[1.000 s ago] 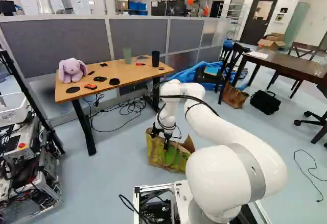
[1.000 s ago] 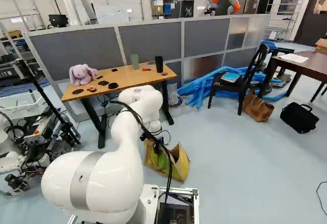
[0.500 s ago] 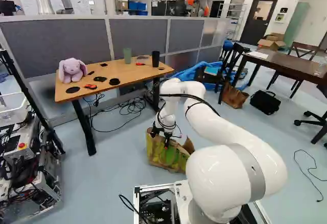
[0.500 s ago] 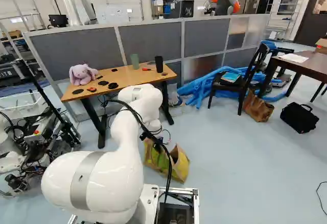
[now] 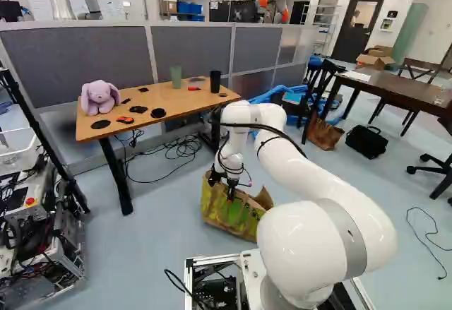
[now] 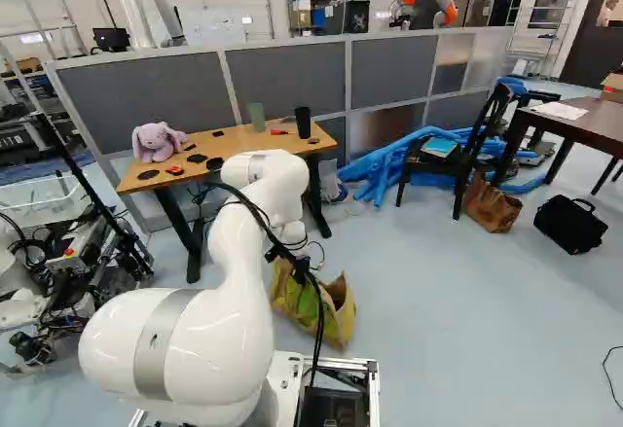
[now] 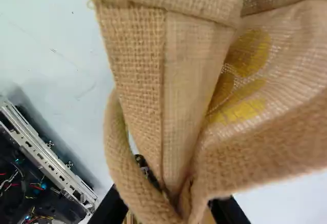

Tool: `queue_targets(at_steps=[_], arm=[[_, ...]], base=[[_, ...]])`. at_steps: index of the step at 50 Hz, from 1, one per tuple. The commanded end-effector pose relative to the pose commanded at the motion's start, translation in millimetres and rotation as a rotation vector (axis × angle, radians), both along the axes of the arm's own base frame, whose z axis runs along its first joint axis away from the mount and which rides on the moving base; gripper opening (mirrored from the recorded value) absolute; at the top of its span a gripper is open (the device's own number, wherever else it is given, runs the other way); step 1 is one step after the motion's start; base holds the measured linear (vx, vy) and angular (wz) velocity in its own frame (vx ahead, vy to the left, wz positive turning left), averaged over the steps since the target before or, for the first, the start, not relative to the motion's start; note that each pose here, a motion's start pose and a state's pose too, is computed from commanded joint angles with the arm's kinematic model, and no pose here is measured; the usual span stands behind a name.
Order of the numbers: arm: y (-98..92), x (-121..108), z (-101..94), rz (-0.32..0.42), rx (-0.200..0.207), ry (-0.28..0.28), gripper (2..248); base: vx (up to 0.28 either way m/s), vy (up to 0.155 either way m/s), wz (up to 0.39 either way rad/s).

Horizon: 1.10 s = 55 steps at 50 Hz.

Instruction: Pick up the bag on the ground and place it on the table

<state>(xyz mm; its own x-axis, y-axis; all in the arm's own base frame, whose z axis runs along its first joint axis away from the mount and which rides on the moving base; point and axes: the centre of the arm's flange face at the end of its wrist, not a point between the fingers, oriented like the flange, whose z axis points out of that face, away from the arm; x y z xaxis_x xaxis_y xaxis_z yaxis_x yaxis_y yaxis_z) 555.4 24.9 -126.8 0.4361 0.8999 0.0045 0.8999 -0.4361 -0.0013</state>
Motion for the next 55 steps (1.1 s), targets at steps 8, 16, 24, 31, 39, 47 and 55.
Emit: queue_targets(at_steps=[8,16,24,31,39,47,55], arm=[[0.0,-0.1,12.2,0.000,0.000,-0.001,33],[0.0,-0.2,24.4,0.000,0.000,-0.003,33],[0.0,-0.5,36.5,0.000,0.000,-0.006,33],[0.0,-0.9,47.2,0.000,0.000,-0.008,33],[-0.1,-1.4,59.4,0.000,0.000,-0.011,33],[-0.1,-2.0,71.6,0.000,0.001,-0.015,33],[-0.1,-2.7,83.8,0.000,0.001,-0.019,33]], base=[[0.000,0.000,0.000],[0.000,0.000,0.000],[0.000,0.000,0.000],[0.000,0.000,0.000],[0.000,0.000,0.000],[0.000,0.000,0.000],[0.000,0.000,0.000]])
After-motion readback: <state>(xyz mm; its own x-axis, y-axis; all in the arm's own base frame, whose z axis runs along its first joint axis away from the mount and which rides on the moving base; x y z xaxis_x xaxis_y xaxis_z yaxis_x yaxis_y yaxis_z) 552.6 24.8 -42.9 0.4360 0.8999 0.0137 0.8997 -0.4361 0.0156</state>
